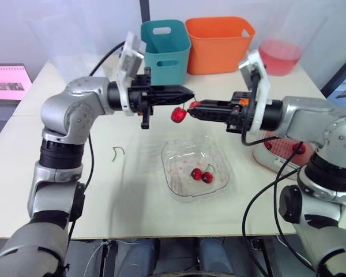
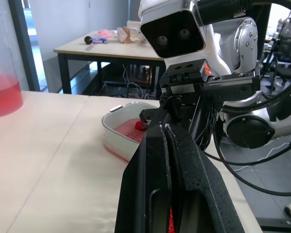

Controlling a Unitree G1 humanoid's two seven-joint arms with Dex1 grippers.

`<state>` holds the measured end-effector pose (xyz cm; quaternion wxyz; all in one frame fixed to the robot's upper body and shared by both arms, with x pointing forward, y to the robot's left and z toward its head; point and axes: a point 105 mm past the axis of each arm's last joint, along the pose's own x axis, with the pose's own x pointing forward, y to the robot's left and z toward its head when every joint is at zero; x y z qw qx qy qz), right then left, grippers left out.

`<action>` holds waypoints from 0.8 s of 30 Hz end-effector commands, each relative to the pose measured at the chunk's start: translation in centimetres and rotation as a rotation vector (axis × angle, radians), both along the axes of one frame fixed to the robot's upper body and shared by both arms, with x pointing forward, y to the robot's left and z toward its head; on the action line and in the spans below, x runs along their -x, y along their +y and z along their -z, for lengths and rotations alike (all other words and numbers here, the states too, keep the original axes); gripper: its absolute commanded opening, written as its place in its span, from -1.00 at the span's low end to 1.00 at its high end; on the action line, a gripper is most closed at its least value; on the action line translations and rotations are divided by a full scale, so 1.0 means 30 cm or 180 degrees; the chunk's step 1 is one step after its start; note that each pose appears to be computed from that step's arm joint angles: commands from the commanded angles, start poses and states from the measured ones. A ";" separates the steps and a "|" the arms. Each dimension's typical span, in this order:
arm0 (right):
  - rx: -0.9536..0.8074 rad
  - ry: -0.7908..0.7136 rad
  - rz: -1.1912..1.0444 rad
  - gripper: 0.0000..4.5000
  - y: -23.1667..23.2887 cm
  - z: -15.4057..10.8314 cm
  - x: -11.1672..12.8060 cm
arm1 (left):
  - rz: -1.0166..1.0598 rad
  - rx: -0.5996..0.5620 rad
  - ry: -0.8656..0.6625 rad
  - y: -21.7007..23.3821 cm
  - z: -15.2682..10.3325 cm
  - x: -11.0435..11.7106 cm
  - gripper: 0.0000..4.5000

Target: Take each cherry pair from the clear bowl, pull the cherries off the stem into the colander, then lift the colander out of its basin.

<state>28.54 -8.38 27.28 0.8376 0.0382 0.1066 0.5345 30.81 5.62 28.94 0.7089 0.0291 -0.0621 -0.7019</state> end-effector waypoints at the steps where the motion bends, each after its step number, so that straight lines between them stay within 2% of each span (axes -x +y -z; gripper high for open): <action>1: -0.0032 -0.0055 -0.0027 -0.81 -0.004 -0.014 0.007 | 0.0023 0.0071 -0.0167 0.003 -0.039 0.014 -1.00; 10: 0.0292 0.0081 -0.0064 -0.81 -0.021 0.083 0.032 | -0.0025 0.0270 -0.0192 0.009 -0.093 -0.002 -1.00; 19: 0.0466 0.0034 -0.0071 -0.81 -0.043 0.114 0.049 | -0.0012 0.0270 -0.0153 0.002 -0.074 0.002 -1.00; 24: 0.0454 -0.0209 0.0399 -0.81 -0.145 0.092 0.003 | -0.0035 0.0189 -0.0158 0.004 -0.050 -0.001 -1.00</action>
